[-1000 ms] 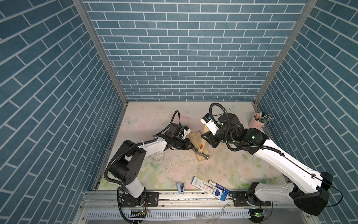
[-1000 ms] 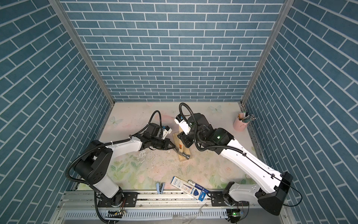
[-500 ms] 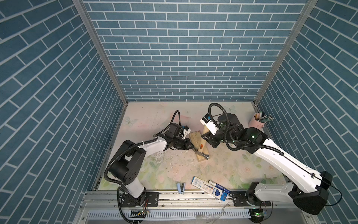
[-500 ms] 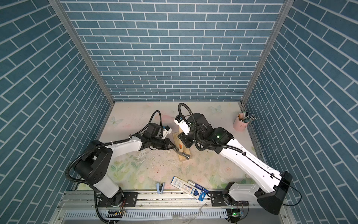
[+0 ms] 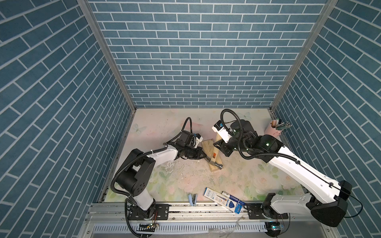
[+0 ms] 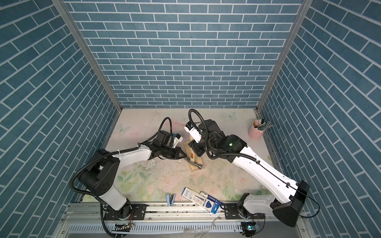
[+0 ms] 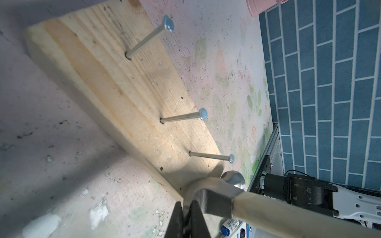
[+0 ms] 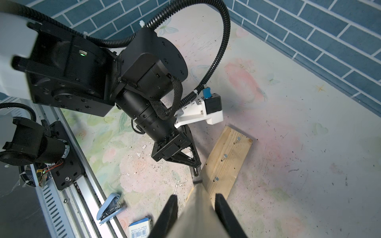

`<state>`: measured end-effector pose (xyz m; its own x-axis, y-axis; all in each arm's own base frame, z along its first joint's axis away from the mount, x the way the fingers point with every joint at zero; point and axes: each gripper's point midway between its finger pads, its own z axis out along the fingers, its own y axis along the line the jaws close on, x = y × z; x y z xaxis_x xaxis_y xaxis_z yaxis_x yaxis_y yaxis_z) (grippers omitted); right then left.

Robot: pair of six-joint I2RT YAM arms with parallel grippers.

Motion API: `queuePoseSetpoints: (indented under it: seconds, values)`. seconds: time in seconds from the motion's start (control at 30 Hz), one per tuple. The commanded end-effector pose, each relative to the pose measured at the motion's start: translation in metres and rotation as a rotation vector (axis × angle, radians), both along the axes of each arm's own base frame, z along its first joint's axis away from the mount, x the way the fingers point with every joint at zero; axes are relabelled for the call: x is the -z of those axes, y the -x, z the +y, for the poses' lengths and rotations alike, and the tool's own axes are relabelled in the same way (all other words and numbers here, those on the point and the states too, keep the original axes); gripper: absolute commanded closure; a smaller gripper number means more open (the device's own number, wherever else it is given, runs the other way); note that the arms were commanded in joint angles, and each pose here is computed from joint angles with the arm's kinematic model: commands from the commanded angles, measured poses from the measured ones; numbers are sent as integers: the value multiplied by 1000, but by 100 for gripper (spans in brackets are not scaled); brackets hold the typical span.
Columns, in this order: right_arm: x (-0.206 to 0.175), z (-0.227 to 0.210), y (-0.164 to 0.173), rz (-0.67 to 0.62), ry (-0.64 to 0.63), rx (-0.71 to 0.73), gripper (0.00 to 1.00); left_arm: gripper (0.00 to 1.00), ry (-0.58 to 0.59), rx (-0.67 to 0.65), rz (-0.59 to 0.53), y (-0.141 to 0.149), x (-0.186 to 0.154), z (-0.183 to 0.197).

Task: Use a claw hammer to pull out a nail
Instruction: Pick up the hammer at the center of the board.

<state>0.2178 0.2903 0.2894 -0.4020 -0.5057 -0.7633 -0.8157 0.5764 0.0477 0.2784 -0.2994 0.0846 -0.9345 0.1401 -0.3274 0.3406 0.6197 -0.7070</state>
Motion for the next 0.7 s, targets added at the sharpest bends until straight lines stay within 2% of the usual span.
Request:
queuePoseSetpoints:
  seconds: [0.0,0.5,0.67]
  values:
    - [-3,5,0,-35,-1,-40,67,98,-153,-72,1,-6,26,24]
    - [1,6,-1,-48,-14,-41,67,98,-154,-70,-3,-5,25,23]
    - [1,6,-1,-51,-15,-42,75,98,-157,-69,0,-4,25,23]
